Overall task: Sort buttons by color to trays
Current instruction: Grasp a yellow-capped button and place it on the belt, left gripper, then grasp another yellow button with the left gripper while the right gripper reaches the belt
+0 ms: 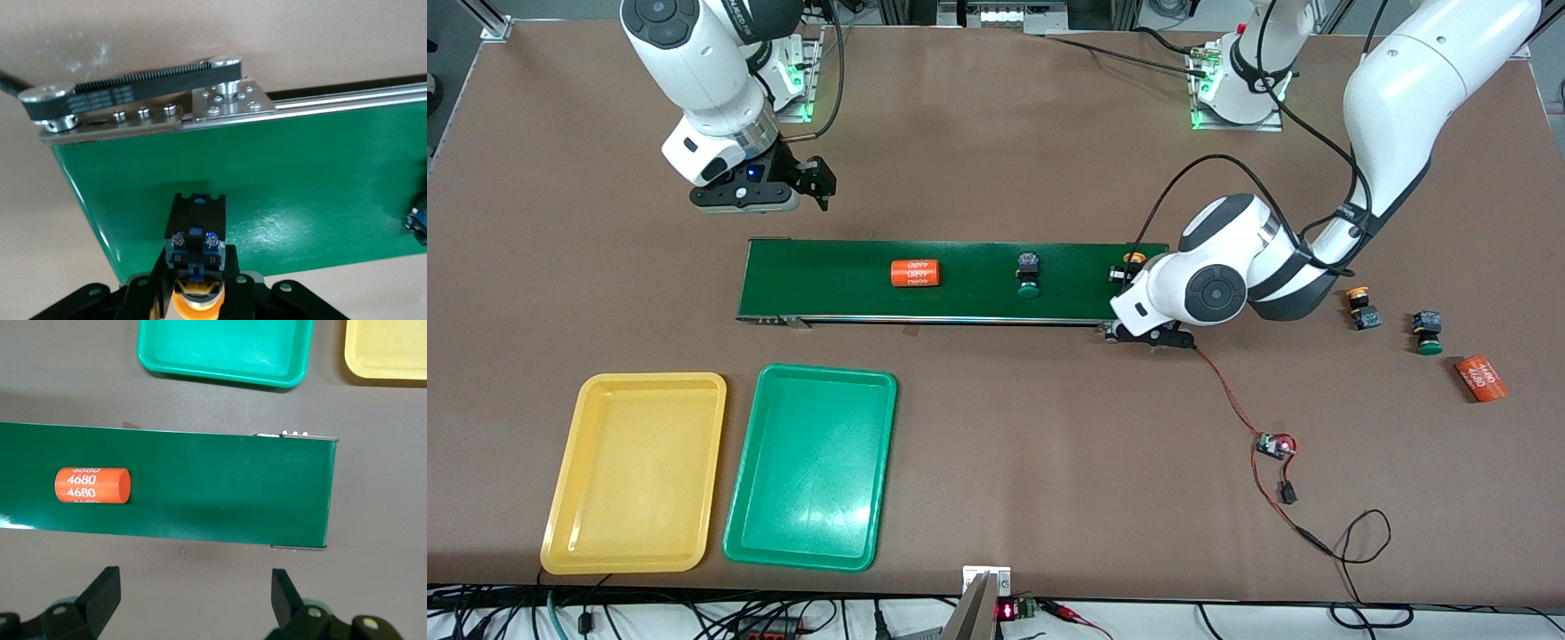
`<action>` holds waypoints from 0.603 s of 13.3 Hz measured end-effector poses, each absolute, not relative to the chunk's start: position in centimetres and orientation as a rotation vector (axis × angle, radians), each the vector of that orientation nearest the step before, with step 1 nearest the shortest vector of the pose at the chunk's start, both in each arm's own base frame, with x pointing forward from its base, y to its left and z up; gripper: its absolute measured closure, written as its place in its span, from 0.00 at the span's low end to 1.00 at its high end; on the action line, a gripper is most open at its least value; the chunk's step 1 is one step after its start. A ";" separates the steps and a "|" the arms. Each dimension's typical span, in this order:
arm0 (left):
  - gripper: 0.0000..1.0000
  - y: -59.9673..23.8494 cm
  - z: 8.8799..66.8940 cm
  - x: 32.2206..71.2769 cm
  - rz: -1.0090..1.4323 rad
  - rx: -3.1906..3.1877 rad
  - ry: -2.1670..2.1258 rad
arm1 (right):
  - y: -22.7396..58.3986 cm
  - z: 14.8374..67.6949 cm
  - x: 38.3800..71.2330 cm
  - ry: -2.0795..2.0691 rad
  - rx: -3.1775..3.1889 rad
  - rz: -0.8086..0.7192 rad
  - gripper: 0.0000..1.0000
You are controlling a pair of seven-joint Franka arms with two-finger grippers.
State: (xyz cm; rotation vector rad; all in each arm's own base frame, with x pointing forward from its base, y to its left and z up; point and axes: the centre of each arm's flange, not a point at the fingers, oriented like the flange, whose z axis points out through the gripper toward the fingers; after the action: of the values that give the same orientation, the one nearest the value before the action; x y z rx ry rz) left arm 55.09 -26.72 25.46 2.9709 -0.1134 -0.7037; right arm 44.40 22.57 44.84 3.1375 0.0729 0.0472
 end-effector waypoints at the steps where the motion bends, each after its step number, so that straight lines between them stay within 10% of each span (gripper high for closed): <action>1: 0.67 -27.0 25.3 54.9 -0.713 2.975 -0.083 | 22.6 44.8 44.4 0.074 3.136 0.042 0.00; 4: 0.58 -28.3 25.3 54.4 -0.718 2.995 0.015 | 22.7 44.8 44.3 0.076 3.135 0.038 0.00; 8: 0.18 -26.3 29.6 57.8 -0.682 3.023 0.112 | 23.0 44.2 44.3 0.086 3.134 0.015 0.00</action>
State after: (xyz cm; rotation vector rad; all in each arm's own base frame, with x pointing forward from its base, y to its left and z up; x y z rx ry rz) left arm 57.76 -26.28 29.59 3.0227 0.1120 -0.6816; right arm 44.34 23.00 44.16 3.1339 0.0862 0.0151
